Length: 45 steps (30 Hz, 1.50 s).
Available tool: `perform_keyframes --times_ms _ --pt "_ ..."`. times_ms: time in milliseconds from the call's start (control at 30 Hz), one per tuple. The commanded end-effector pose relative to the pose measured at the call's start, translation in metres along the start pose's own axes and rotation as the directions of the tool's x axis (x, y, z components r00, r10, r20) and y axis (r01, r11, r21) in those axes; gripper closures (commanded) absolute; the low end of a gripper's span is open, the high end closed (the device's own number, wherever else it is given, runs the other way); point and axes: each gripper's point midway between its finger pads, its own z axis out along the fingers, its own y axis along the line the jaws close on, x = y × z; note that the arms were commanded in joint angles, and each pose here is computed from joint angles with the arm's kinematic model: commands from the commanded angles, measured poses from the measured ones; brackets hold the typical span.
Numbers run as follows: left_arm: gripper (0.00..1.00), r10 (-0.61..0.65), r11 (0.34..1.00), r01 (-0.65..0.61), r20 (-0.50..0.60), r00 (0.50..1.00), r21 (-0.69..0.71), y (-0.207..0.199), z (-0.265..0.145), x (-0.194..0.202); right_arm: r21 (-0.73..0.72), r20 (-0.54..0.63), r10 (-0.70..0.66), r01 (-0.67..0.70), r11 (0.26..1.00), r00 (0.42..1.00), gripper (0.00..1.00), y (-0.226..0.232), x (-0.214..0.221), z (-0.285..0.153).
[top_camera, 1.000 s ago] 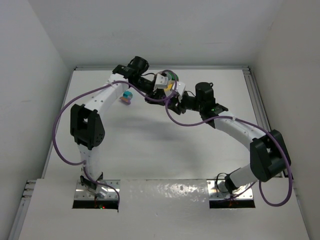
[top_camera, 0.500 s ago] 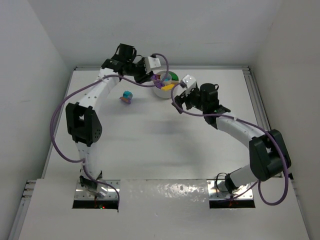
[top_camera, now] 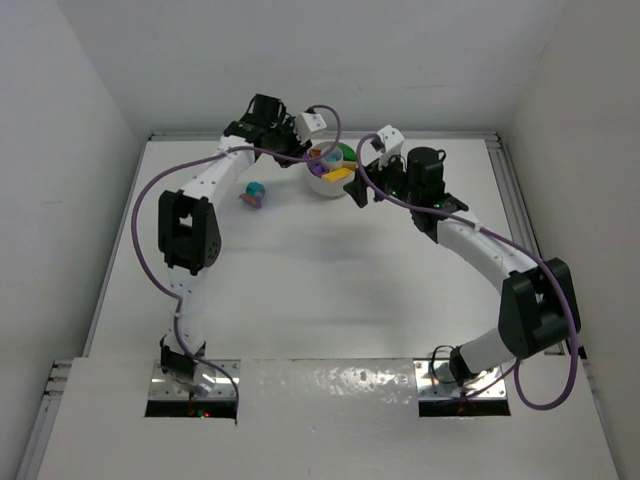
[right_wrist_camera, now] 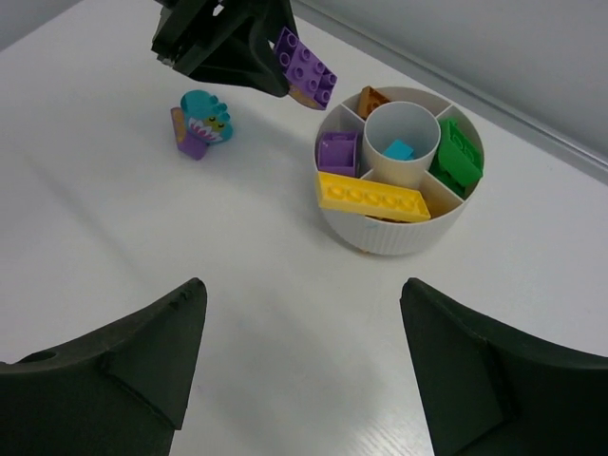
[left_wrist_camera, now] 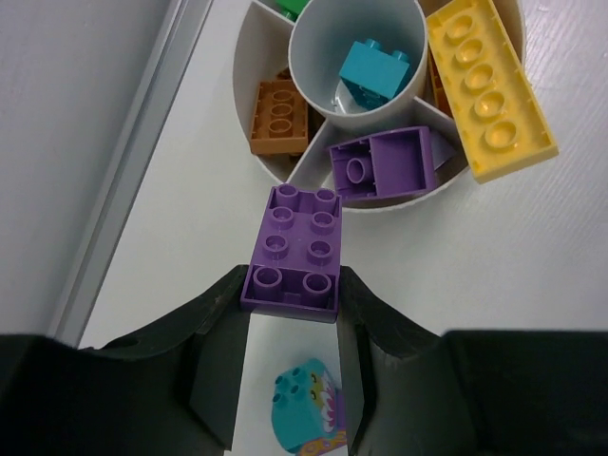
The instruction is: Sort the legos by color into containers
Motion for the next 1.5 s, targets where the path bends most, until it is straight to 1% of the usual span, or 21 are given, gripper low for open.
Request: perform_keyframes --times_ms 0,33,100,133,167,200,233,300,400,600,800,933,1133,1200,1233,1267,1300,1333,1367,1400,1467 --pt "1.00 -0.073 0.992 0.077 0.041 0.996 -0.095 0.003 -0.011 -0.038 -0.028 0.024 0.032 -0.031 0.999 0.999 0.20 0.008 -0.005 0.000" --pt "1.00 -0.105 0.989 0.108 0.040 0.994 -0.096 0.000 -0.010 -0.039 -0.028 0.025 0.033 -0.032 0.999 0.999 0.20 0.008 -0.004 0.000" --pt "1.00 -0.084 0.995 0.086 0.031 0.996 -0.054 -0.010 -0.007 -0.036 -0.032 0.037 0.045 -0.044 0.999 0.998 0.20 0.009 -0.003 0.000" --pt "1.00 -0.076 0.995 0.078 0.028 0.997 -0.057 -0.011 -0.006 -0.035 -0.037 0.045 0.050 -0.049 0.998 0.998 0.20 0.010 -0.005 0.000" --pt "1.00 -0.084 0.991 0.088 0.038 0.996 -0.100 -0.003 -0.005 -0.037 -0.040 0.044 0.056 -0.055 0.998 0.997 0.20 0.011 -0.003 0.000" --pt "1.00 -0.108 0.988 0.111 0.039 0.993 -0.106 -0.002 -0.002 -0.035 -0.047 0.043 0.059 -0.057 0.997 0.997 0.20 0.012 -0.003 0.000" --pt "1.00 -0.119 0.988 0.123 0.047 0.992 -0.095 -0.003 -0.001 -0.036 -0.050 0.041 0.060 -0.058 0.997 0.997 0.20 0.013 -0.002 0.000" --pt "1.00 -0.092 0.996 0.093 0.074 0.993 -0.010 -0.019 0.002 -0.041 -0.050 0.036 0.061 -0.059 0.997 0.998 0.20 0.013 -0.001 -0.001" --pt "1.00 -0.107 0.994 0.108 0.072 0.992 0.002 -0.022 0.008 -0.037 -0.048 0.033 0.054 -0.053 0.997 0.998 0.20 0.013 0.000 -0.003" --pt "1.00 -0.034 0.999 0.032 0.062 0.998 0.043 -0.029 0.007 -0.031 -0.041 0.041 0.044 -0.043 0.998 0.998 0.20 0.013 -0.002 -0.006" --pt "1.00 -0.020 0.990 0.002 0.128 0.991 0.141 -0.047 0.015 -0.036 -0.044 0.041 0.057 -0.056 0.997 0.997 0.20 0.014 -0.001 -0.006" --pt "1.00 -0.028 0.994 0.015 0.119 0.992 0.110 -0.034 0.017 -0.028 -0.040 0.039 0.052 -0.051 0.998 0.998 0.19 0.014 -0.003 -0.008" --pt "1.00 -0.040 0.998 0.035 0.127 0.991 0.045 -0.016 0.007 -0.034 -0.033 0.039 0.054 -0.053 0.998 0.998 0.19 0.013 -0.002 -0.008" --pt "1.00 -0.086 0.996 0.087 0.132 0.988 0.000 -0.005 0.001 -0.037 -0.006 0.047 0.066 -0.066 0.998 0.997 0.19 0.008 -0.007 -0.008" --pt "1.00 -0.110 0.991 0.118 0.121 0.986 -0.062 0.007 -0.006 -0.037 0.015 0.064 0.073 -0.074 0.997 0.995 0.20 0.004 -0.018 -0.006" --pt "1.00 -0.178 0.976 0.191 0.120 0.977 -0.101 0.016 -0.011 -0.035 0.039 0.036 0.096 -0.098 0.994 0.995 0.24 0.000 -0.017 -0.006" --pt "1.00 -0.203 0.961 0.219 0.111 0.973 -0.167 0.030 -0.018 -0.032 0.063 0.070 0.102 -0.106 0.992 0.992 0.29 -0.006 -0.045 -0.004" --pt "1.00 -0.221 0.949 0.241 0.118 0.968 -0.202 0.040 -0.026 -0.033 0.129 0.005 0.182 -0.182 0.975 0.983 0.36 -0.016 -0.034 0.001" --pt "1.00 -0.255 0.933 0.276 0.119 0.960 -0.233 0.049 -0.032 -0.029 0.155 -0.005 0.220 -0.216 0.964 0.976 0.50 -0.020 -0.038 0.005" --pt "1.00 -0.269 0.919 0.288 0.106 0.957 -0.268 0.056 -0.038 -0.024 0.153 0.038 0.224 -0.227 0.962 0.974 0.57 -0.024 -0.072 0.010" --pt "1.00 -0.294 0.901 0.309 0.098 0.951 -0.303 0.066 -0.048 -0.015 0.154 -0.081 0.234 -0.220 0.963 0.969 0.68 -0.018 -0.049 0.033"
